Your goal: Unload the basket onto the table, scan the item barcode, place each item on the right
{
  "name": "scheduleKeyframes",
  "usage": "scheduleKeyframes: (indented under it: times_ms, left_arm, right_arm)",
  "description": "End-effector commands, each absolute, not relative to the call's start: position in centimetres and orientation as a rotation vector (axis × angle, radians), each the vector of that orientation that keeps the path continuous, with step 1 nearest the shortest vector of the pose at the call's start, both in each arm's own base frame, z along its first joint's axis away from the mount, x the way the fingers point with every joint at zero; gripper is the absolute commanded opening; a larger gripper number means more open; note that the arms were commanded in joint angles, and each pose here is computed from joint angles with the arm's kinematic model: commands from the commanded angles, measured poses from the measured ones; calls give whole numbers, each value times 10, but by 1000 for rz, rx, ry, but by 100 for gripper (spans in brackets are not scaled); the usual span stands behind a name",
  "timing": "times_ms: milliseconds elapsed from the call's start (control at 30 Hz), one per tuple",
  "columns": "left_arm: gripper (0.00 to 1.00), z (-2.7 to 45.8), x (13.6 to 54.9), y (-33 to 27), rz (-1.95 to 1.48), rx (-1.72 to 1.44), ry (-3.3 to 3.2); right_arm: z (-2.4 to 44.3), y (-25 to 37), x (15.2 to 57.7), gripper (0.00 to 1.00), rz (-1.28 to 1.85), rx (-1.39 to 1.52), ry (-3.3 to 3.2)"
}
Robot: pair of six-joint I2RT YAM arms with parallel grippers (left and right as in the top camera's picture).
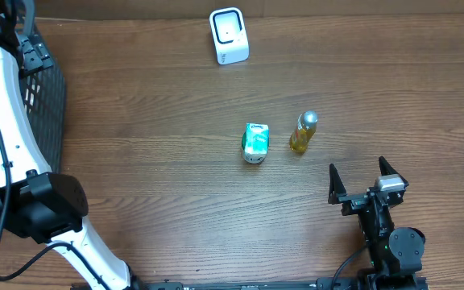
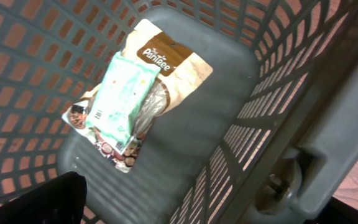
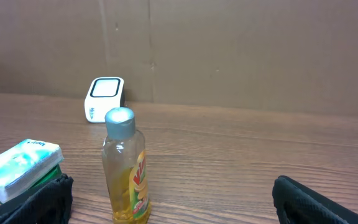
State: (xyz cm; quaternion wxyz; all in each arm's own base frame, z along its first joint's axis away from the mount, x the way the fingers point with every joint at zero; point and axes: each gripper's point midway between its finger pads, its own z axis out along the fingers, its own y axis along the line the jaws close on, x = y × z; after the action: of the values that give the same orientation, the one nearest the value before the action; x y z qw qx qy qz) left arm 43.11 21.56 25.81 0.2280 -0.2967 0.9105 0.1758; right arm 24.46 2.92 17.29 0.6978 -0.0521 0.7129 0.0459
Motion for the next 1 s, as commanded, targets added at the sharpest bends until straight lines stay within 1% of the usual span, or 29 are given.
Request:
scheduleKeyframes:
  times_ms: [0, 233, 967]
  left_arm:
    - [100, 273, 417, 235, 473, -863, 2460]
    - [100, 272, 411, 245, 463, -897, 2456]
    - [99, 270, 415, 238, 398, -881, 2468]
  right_arm:
    - [168, 29, 245, 100, 102, -117, 1596]
    - [168, 29, 245, 100, 102, -117, 1596]
    - [168, 29, 245, 100, 102, -117, 1596]
